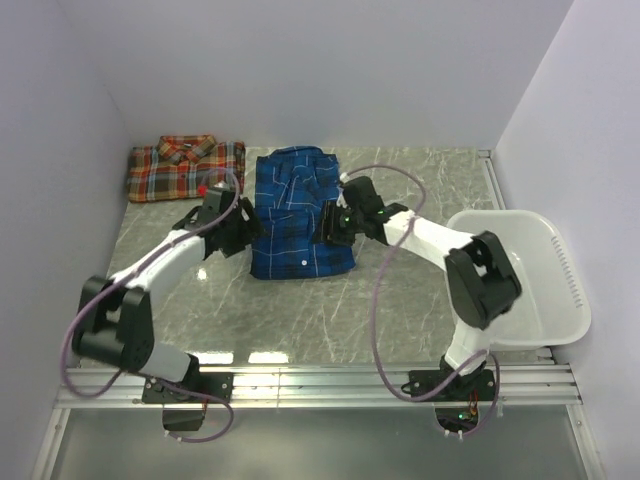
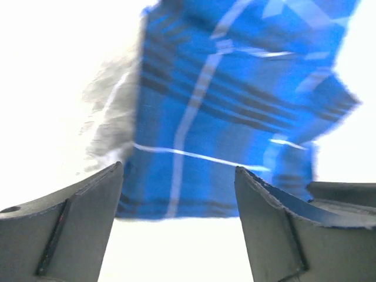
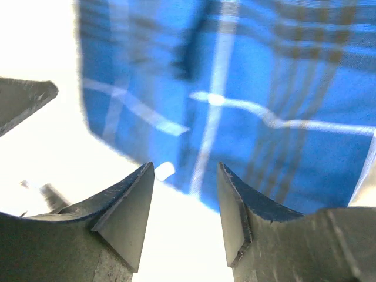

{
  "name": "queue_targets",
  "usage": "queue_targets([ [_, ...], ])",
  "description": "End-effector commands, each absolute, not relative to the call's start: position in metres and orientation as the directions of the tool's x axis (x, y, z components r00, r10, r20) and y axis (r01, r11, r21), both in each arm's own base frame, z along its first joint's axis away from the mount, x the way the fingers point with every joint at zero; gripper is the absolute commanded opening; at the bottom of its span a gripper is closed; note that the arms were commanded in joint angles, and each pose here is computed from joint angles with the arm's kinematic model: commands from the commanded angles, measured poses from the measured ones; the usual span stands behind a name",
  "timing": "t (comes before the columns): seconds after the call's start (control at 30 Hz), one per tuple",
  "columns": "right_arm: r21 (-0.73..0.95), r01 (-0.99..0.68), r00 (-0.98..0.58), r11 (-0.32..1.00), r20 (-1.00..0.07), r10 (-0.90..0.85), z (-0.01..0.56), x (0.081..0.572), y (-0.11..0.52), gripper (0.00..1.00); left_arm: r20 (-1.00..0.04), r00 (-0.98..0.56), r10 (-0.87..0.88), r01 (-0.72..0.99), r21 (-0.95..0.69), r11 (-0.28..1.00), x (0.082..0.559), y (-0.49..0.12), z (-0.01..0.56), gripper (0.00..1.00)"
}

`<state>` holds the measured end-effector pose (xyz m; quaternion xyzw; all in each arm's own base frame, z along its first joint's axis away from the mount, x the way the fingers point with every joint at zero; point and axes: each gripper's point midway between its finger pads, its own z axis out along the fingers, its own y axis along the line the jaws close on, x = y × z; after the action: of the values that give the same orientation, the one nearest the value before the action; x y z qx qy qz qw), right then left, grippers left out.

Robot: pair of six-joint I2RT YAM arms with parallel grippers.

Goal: Fold and stack the long sleeve shirts
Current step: Fold the shirt

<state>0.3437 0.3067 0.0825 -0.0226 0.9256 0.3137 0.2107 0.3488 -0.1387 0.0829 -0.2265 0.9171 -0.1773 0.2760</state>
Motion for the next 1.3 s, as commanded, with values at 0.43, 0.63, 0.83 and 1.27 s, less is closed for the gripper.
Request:
queue_targets([
  [0.43,0.860,-0.348,-0.925,0.374,-0.379,0.011,0.132,0.304,0.388,0.50,-0.404,-0.748,-0.526,-0.109,-0.707,0.698,0.325,-0.180,0.101,0.28],
  [0.63,0.838,-0.234,-0.966,0.493,-0.256,-0.023,0.052,0.302,0.382,0.47,-0.339,-0.766,-0.546,-0.214,-0.667,0.714,0.313,-0.169,0.047,0.22],
  [0.83,0.811,-0.134,-0.987,0.569,-0.161,-0.003,0.020,0.297,0.359,0.45,-0.279,-0.772,-0.571,-0.291,-0.643,0.708,0.297,-0.159,0.024,0.18],
  [1.27,0.792,-0.192,-0.960,0.580,-0.275,0.057,0.074,0.308,0.293,0.44,-0.298,-0.770,-0.564,-0.288,-0.626,0.725,0.301,-0.156,0.027,0.19],
])
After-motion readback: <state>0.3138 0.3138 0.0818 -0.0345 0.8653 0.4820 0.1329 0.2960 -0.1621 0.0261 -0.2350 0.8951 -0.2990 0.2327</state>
